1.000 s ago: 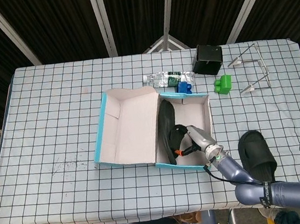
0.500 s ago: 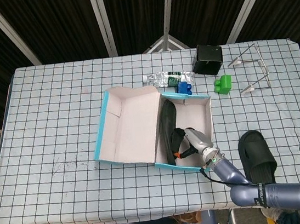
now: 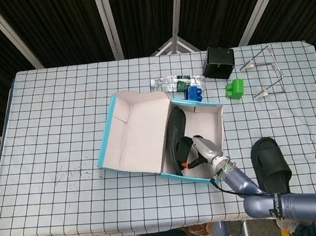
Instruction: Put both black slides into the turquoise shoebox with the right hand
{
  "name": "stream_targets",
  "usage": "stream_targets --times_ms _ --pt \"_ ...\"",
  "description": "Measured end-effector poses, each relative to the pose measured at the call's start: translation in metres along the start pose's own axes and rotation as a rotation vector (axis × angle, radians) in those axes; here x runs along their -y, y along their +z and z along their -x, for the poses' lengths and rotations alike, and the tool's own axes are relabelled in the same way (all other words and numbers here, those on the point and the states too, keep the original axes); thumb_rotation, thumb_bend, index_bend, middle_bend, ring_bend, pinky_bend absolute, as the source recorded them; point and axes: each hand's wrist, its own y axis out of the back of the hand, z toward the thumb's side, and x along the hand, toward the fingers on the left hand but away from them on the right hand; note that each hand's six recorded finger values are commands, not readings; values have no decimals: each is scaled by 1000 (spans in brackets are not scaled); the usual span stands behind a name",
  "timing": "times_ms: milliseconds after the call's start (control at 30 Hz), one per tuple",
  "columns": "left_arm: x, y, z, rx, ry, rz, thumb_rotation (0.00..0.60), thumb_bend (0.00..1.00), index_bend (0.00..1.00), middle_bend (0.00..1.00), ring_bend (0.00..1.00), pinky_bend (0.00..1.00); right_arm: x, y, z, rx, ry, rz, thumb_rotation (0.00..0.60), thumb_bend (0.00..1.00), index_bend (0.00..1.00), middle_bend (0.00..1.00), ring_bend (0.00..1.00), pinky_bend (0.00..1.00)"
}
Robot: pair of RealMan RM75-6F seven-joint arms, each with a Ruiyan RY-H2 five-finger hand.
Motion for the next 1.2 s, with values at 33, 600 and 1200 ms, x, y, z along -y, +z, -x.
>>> stream_targets --times_ms 33,600,1200 --pt "0 0 0 0 -1 -1 600 202 98 8 0 80 0 1 0 -5 5 1 600 368 371 331 173 10" --pt "0 -1 0 -3 0 2 600 202 98 7 0 80 8 17 -2 -88 46 -14 600 342 297 132 28 0" --pt "-1 0 0 -5 2 1 600 202 98 7 0 80 -9 23 -3 -119 8 -52 600 296 169 50 0 0"
